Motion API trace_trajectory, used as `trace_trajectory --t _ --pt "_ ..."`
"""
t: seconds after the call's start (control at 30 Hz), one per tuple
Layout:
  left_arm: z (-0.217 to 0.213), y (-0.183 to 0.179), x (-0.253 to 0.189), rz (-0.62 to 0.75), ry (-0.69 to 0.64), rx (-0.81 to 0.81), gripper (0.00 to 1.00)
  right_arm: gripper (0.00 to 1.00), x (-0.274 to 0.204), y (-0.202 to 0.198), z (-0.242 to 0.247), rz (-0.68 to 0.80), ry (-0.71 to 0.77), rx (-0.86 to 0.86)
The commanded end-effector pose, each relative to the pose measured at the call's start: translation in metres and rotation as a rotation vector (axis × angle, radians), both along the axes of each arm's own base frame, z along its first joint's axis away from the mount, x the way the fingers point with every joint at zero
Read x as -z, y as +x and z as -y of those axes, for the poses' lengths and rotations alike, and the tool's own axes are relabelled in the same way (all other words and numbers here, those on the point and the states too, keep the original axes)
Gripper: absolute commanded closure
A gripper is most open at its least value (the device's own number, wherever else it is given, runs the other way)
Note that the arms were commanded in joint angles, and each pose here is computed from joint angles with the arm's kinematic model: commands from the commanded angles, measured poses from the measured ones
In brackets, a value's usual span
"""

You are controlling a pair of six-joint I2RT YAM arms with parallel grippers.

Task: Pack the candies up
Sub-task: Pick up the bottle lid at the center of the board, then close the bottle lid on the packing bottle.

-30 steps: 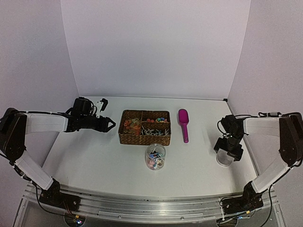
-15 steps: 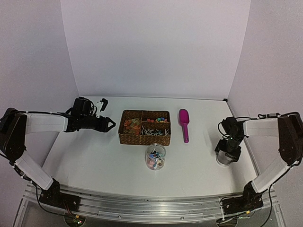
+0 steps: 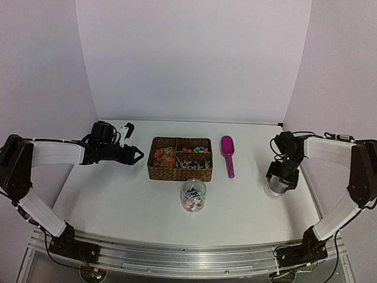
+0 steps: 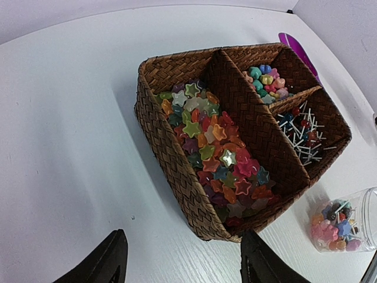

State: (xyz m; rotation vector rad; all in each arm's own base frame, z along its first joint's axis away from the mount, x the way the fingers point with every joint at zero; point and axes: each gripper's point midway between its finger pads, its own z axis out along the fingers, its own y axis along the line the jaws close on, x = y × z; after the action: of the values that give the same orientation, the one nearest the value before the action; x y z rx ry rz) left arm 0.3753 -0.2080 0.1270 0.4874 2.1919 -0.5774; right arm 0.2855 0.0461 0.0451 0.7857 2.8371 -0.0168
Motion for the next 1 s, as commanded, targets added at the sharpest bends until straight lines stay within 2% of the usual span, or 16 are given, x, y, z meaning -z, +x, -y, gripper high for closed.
trace_trajectory --t 0.0,0.2,0.33,0.47,0.73,0.97 --pt "0.001 0.002 -0.019 0.055 -0.002 0.013 0.35 0.40 -0.071 0.017 -0.045 0.076 0.037 -0.142" --pt "0.002 -0.002 -0.021 0.042 -0.004 0.025 0.35 0.41 -0.133 0.020 -0.144 0.078 0.043 -0.337" --pt "0.003 -0.003 -0.022 0.034 -0.021 0.026 0.35 0.41 -0.138 0.009 -0.214 0.046 0.028 -0.474" --pt "0.004 -0.002 -0.024 0.034 -0.025 0.028 0.35 0.40 -0.125 -0.010 -0.262 -0.016 0.004 -0.576" --pt "0.005 -0.002 -0.021 0.028 -0.026 0.031 0.35 0.40 -0.109 -0.025 -0.317 -0.047 0.039 -0.682" --pt "0.003 -0.001 -0.020 0.029 -0.019 0.023 0.35 0.42 -0.094 -0.036 -0.327 -0.083 0.028 -0.707"
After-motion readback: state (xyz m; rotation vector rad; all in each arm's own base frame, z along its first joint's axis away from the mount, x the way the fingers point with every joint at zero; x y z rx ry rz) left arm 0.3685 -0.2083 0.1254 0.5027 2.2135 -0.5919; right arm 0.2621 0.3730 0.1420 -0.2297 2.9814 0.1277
